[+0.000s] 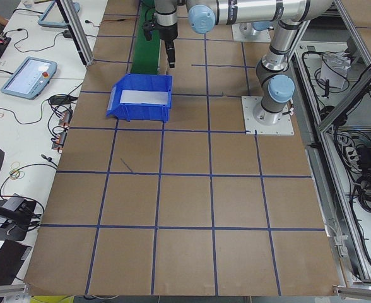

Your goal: Transport two buttons from left to right

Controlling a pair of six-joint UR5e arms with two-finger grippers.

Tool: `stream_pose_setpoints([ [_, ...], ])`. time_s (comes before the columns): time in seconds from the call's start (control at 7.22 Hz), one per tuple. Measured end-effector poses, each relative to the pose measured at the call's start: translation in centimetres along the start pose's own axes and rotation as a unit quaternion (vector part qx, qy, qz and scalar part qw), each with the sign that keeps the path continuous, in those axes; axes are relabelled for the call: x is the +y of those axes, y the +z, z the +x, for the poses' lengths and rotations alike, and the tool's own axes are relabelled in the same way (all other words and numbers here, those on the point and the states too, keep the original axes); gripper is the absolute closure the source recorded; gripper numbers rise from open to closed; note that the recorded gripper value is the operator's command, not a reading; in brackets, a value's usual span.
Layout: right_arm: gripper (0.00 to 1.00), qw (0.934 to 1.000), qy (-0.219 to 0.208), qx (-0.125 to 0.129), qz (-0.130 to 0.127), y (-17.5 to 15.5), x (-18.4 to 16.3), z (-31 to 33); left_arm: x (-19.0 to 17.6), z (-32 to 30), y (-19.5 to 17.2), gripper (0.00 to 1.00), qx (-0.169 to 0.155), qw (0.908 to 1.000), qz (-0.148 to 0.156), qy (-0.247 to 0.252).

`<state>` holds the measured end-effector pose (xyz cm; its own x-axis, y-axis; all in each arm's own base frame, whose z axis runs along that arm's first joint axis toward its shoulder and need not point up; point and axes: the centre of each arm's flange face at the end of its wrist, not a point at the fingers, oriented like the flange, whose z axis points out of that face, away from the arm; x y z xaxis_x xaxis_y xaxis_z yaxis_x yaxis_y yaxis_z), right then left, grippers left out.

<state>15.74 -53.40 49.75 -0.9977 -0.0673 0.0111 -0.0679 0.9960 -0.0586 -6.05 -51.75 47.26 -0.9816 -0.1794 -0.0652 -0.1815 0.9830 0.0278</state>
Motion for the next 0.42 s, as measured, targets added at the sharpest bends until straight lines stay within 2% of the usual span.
stream_pose_setpoints([
  [0.42,0.0,1.0,-0.003,0.001,-0.002,0.22,0.05,0.02,0.19,0.05,0.04,0.0,-0.002,0.9999,-0.002,-0.011],
])
